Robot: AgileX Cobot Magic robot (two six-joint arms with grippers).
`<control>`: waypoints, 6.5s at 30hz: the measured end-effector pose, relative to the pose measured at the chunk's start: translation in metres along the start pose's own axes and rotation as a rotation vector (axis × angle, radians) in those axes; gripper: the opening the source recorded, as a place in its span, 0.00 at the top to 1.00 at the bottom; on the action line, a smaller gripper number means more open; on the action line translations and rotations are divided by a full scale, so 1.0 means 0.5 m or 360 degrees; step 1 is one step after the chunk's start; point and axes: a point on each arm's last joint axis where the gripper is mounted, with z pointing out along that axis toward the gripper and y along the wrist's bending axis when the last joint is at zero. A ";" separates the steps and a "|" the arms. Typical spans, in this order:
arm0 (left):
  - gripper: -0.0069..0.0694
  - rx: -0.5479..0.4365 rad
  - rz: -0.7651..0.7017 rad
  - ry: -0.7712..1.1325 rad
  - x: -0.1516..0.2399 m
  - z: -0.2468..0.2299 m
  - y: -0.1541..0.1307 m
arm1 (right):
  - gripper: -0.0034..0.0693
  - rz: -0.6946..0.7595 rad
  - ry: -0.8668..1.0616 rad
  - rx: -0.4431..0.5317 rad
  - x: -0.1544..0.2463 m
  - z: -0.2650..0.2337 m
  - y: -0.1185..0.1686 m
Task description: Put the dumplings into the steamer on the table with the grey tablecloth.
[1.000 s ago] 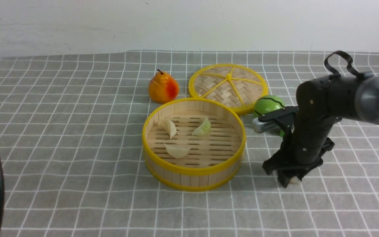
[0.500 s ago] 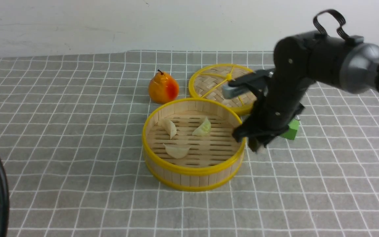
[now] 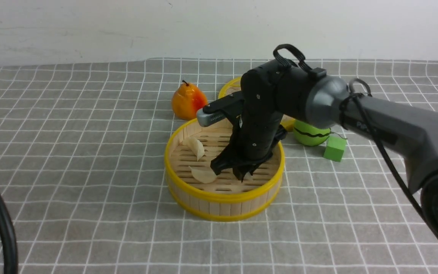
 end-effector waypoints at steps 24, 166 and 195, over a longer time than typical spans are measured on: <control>0.86 0.0176 0.0001 -0.0658 0.245 0.125 0.056 | 0.88 -0.0238 -0.0474 -0.0421 0.064 -0.450 0.046; 0.93 -0.0517 -0.0425 -0.0833 0.371 0.249 0.138 | 0.90 0.0770 -0.1474 0.0556 0.846 -0.259 -0.097; 0.93 -0.0515 -0.0432 -0.0820 0.373 0.250 0.138 | 0.84 0.0769 -0.1474 0.0556 0.846 -0.259 -0.097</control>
